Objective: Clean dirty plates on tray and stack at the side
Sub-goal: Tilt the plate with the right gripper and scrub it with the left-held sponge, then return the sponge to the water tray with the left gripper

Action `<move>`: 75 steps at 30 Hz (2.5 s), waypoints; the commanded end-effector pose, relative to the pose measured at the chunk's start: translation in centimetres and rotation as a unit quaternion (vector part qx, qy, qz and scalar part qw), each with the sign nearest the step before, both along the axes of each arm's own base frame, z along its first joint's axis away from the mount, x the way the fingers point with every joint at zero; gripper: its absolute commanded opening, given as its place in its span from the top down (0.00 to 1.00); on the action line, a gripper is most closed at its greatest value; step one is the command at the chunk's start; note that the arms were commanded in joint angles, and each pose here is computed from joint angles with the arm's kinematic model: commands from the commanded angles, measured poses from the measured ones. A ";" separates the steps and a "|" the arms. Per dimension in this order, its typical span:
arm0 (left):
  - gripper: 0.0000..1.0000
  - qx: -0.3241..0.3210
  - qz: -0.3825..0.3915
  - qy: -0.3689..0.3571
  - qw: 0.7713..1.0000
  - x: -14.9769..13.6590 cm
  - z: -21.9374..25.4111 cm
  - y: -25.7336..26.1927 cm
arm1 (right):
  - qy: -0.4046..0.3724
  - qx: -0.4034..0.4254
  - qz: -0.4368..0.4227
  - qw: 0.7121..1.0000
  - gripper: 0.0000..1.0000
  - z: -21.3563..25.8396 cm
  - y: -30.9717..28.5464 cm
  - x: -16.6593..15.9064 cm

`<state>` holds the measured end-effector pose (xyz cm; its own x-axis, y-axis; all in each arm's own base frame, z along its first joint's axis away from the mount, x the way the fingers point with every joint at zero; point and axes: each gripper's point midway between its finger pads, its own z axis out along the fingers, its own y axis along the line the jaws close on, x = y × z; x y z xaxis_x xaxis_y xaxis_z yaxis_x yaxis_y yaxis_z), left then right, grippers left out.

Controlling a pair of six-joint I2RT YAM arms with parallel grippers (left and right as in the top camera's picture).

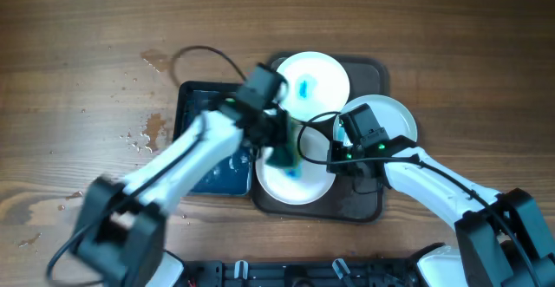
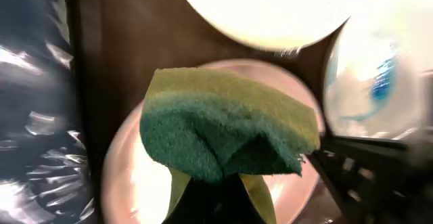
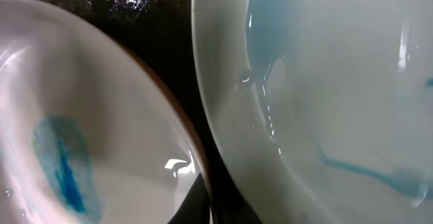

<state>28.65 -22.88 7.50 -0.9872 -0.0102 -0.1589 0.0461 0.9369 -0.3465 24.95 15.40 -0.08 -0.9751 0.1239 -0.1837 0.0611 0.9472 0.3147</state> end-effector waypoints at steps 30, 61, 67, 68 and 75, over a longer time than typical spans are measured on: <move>0.96 -0.116 -0.098 0.125 0.980 -5.2 -6.5 -9.7 | -0.003 -0.058 -0.036 0.998 0.96 -1.2 -2.3 0.5; 0.96 -0.092 -0.065 0.068 0.991 -2.1 -6.5 -8.6 | -0.005 -0.054 -0.034 0.998 0.96 -1.2 -2.1 0.5; 0.96 -0.048 -0.040 0.096 0.993 -2.2 -8.1 -6.0 | -0.003 -0.054 -0.034 0.998 0.96 -1.2 -2.1 0.5; 0.96 -0.022 -0.025 0.095 0.995 -1.9 -8.4 -4.6 | -0.002 -0.055 -0.033 0.998 0.96 -1.2 -2.2 0.4; 0.96 0.157 0.064 0.034 0.985 0.1 -5.7 5.3 | -0.002 -0.055 -0.034 0.998 0.96 -1.2 -2.2 0.4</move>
<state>27.27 -22.36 1.42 -0.9986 -0.0473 0.0241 -0.0517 0.9704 -0.2360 26.02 14.75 0.11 -0.9609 0.1672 -0.2205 0.1001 0.9529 0.2863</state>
